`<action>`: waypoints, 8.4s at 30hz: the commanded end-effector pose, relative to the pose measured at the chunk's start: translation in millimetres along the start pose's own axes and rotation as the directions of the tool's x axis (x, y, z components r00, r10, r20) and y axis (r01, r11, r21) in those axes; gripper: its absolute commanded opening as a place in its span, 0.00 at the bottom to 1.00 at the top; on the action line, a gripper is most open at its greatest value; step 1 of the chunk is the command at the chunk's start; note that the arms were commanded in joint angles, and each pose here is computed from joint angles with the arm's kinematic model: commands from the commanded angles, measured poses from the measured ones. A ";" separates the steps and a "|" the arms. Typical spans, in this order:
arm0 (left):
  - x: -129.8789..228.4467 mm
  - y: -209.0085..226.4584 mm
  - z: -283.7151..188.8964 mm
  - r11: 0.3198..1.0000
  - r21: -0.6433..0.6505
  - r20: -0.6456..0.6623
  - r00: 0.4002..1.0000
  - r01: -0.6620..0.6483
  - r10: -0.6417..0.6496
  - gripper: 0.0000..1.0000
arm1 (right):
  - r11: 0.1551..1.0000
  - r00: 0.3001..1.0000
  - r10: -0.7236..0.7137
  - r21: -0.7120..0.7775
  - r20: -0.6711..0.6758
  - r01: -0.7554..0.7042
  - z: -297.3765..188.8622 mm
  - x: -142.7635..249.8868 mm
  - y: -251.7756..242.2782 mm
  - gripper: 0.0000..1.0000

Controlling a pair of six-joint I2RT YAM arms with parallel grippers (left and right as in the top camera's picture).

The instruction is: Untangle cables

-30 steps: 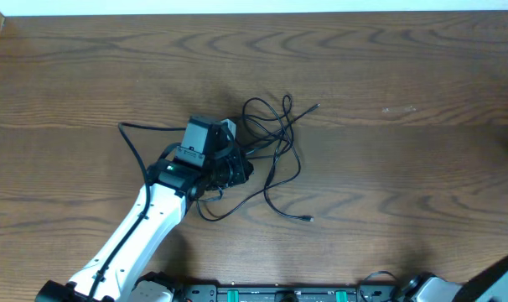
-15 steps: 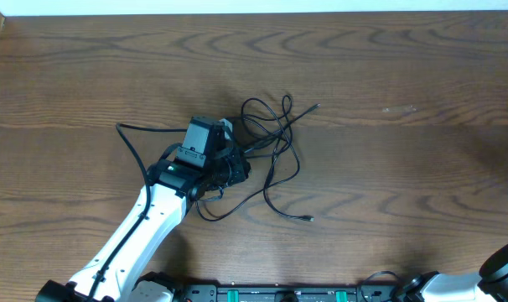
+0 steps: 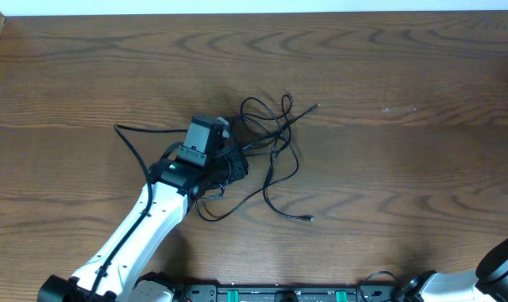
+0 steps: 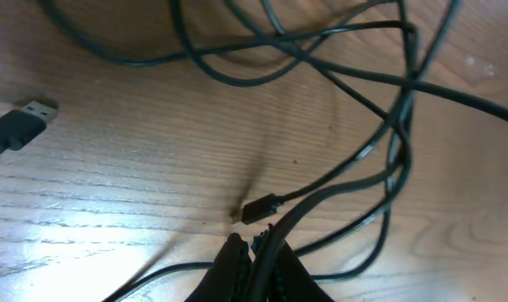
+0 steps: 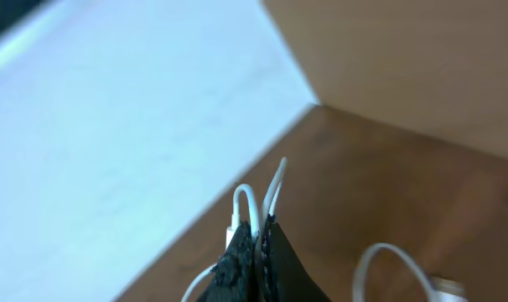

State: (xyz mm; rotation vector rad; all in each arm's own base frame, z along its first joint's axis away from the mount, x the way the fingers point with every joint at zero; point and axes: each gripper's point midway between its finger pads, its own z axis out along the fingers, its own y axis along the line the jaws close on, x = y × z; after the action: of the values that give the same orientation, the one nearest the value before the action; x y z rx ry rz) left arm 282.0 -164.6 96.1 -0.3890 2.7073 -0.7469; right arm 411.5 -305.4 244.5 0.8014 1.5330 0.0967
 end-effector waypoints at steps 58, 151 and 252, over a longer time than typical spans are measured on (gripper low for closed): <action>-21.0 -30.9 2.8 0.987 0.152 0.064 0.997 -0.061 0.052 0.83 | 0.949 0.996 -0.025 -0.310 0.087 0.051 -151.2 -78.4 180.8 0.99; 4.9 -213.6 -284.5 0.437 0.559 0.775 0.631 -0.705 0.025 0.08 | 0.390 0.562 -0.708 -0.900 -0.428 -0.194 -368.4 224.8 361.2 0.66; 80.6 15.7 113.6 0.938 -0.297 0.046 0.984 0.177 -0.171 0.27 | 0.725 0.801 -0.556 -0.343 0.220 0.597 -239.6 14.4 280.6 0.39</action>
State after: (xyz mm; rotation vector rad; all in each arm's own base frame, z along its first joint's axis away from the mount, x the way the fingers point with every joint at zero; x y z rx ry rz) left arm 262.0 -234.7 4.7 -0.7633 2.7265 -0.4915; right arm 314.3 9.1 414.9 -0.0257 1.5311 -0.0919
